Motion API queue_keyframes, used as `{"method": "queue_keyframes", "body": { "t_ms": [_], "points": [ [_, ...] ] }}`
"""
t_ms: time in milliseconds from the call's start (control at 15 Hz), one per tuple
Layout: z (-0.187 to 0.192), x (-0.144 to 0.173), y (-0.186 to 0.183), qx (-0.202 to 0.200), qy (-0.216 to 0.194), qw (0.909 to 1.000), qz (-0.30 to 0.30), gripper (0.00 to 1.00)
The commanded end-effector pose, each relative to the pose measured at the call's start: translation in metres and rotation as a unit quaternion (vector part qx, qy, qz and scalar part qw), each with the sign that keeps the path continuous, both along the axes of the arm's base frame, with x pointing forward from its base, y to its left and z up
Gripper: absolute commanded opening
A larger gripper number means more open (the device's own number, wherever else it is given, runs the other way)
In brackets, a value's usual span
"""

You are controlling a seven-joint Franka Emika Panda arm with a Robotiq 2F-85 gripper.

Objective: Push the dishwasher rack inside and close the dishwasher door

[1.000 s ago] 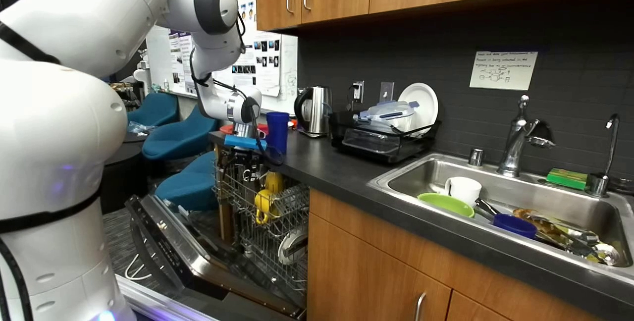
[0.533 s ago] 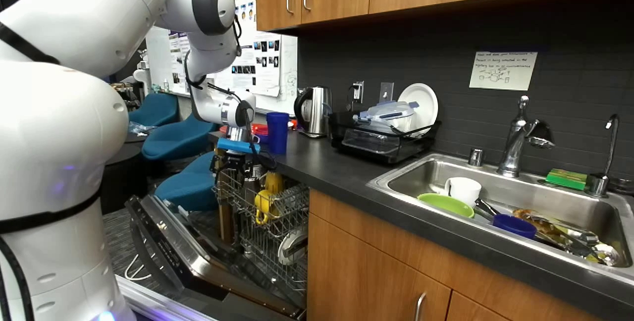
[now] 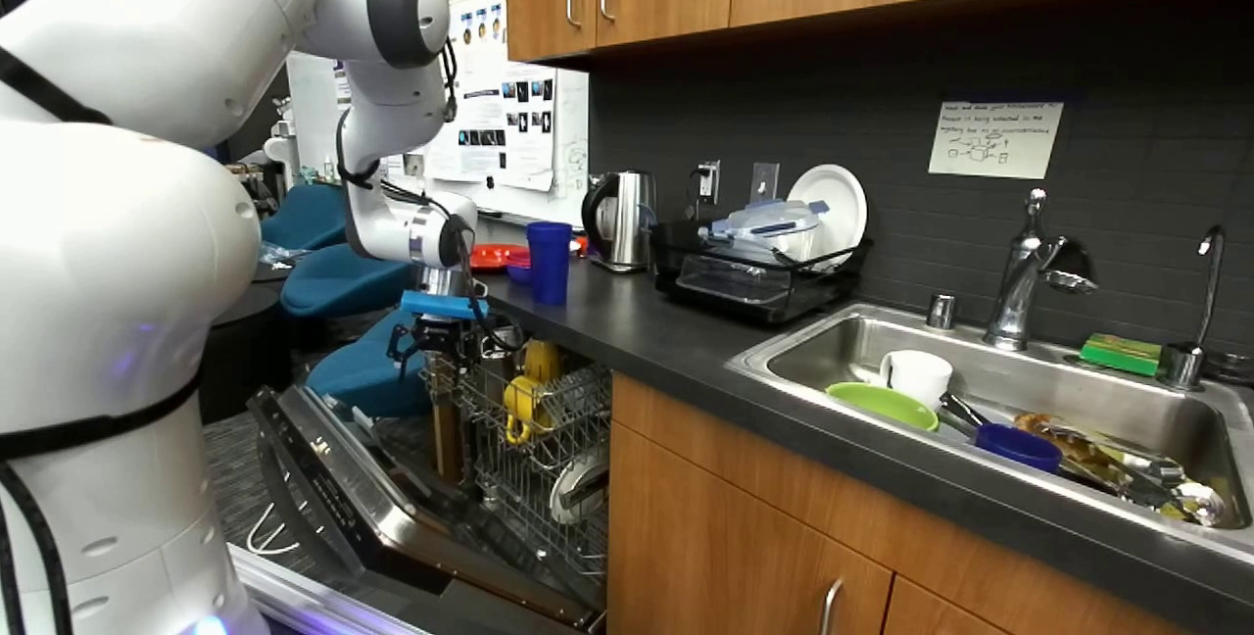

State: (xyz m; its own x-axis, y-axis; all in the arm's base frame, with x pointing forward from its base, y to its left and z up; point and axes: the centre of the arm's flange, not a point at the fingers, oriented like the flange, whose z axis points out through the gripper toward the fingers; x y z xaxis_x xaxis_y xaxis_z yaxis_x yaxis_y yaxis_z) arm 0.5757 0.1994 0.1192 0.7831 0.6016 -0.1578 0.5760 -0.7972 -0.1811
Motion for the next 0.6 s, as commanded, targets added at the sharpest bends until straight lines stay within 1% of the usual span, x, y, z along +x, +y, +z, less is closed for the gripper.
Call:
{"method": "queue_keyframes", "body": {
  "t_ms": [0, 333, 533],
  "points": [
    [-0.008, -0.012, -0.001, 0.0, -0.028, 0.9994, 0.019, 1.0],
    [-0.022, -0.017, 0.0, 0.002, -0.033, 0.9991, 0.026, 1.0],
    [-0.028, -0.017, 0.0, 0.002, -0.046, 0.9984, 0.032, 1.0]
  ]
}}
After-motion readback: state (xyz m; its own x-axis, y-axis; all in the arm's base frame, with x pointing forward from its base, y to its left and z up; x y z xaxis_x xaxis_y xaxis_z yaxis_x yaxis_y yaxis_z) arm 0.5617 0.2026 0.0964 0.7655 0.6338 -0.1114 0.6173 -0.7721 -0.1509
